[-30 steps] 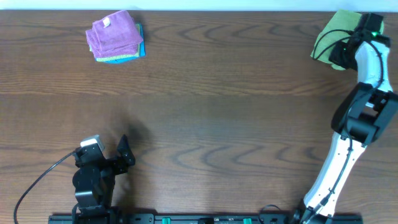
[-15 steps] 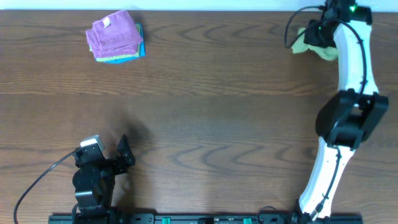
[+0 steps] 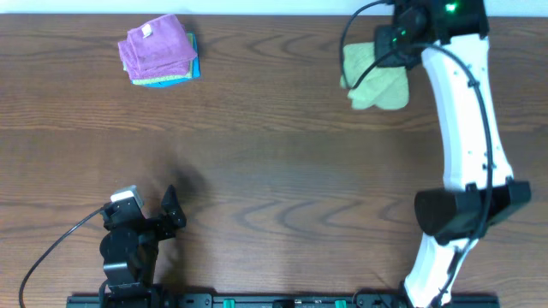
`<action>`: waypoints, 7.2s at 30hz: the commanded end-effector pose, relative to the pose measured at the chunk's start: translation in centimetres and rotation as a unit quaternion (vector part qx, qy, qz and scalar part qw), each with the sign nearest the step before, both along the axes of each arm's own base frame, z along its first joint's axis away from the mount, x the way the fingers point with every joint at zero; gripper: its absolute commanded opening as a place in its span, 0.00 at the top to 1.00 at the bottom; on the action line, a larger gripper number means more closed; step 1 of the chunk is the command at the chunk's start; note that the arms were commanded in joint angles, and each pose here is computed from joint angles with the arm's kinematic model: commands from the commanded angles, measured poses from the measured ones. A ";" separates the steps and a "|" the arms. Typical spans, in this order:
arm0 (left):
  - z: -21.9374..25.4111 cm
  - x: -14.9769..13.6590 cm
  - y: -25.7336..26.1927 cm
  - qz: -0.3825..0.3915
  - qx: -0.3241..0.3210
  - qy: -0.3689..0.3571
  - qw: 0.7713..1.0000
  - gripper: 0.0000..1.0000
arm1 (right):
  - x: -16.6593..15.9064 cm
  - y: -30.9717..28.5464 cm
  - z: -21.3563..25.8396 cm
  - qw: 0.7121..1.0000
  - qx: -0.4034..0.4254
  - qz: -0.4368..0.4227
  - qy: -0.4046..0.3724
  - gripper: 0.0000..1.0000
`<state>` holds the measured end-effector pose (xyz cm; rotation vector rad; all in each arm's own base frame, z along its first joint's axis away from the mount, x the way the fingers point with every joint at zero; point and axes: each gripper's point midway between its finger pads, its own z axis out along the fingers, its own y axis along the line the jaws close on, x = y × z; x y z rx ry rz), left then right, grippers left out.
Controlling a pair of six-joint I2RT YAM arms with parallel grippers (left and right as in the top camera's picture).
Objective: Fold the cloth
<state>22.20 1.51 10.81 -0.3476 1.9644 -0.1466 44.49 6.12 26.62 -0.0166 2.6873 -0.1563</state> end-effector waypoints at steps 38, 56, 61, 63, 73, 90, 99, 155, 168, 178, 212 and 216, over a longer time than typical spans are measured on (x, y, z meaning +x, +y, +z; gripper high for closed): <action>-0.8 -0.1 -0.1 -0.002 -0.001 0.008 1.000 0.05 | -18.6 5.3 1.0 0.977 0.152 0.140 -0.058 0.99; -0.8 -0.1 -0.1 -0.002 -0.002 0.008 1.000 0.05 | -15.4 4.0 -5.0 0.988 0.019 0.131 0.081 0.01; -0.8 -0.1 -0.1 -0.002 -0.001 0.008 1.000 0.05 | -13.7 3.9 -7.4 0.989 0.006 0.122 0.079 0.02; -0.8 -0.1 -0.1 -0.002 -0.002 0.008 1.000 0.05 | -13.6 3.9 -8.9 0.988 0.004 0.121 0.096 0.07; -0.8 -0.1 -0.1 -0.002 -0.002 0.008 1.000 0.05 | -14.0 7.3 -15.7 0.969 0.060 0.145 0.193 0.23; -0.8 -0.1 -0.1 -0.002 -0.002 0.008 1.000 0.05 | -11.6 12.1 -20.3 0.959 0.096 0.188 0.188 0.23; -0.8 -0.1 -0.1 -0.002 -0.001 0.008 1.000 0.05 | -10.6 11.6 -22.8 0.961 0.073 0.181 0.194 0.27; -0.8 -0.1 -0.1 -0.002 -0.001 0.008 1.000 0.05 | -16.0 2.4 6.9 0.997 0.017 0.075 -0.031 0.98; -0.8 -0.1 -0.1 -0.002 -0.002 0.008 1.000 0.05 | -28.7 -1.6 1.8 0.992 0.059 0.101 -0.056 0.98; -0.8 -0.1 -0.1 -0.002 -0.001 0.008 1.000 0.05 | -15.9 5.6 -5.3 0.982 0.065 0.175 -0.019 0.75; -0.8 -0.1 -0.1 -0.002 -0.001 0.008 1.000 0.05 | -5.1 7.8 -17.6 0.990 0.057 0.122 0.043 0.98; -0.8 -0.1 -0.1 -0.002 -0.001 0.008 1.000 0.05 | -3.3 9.2 -18.2 0.987 0.074 0.137 0.042 0.98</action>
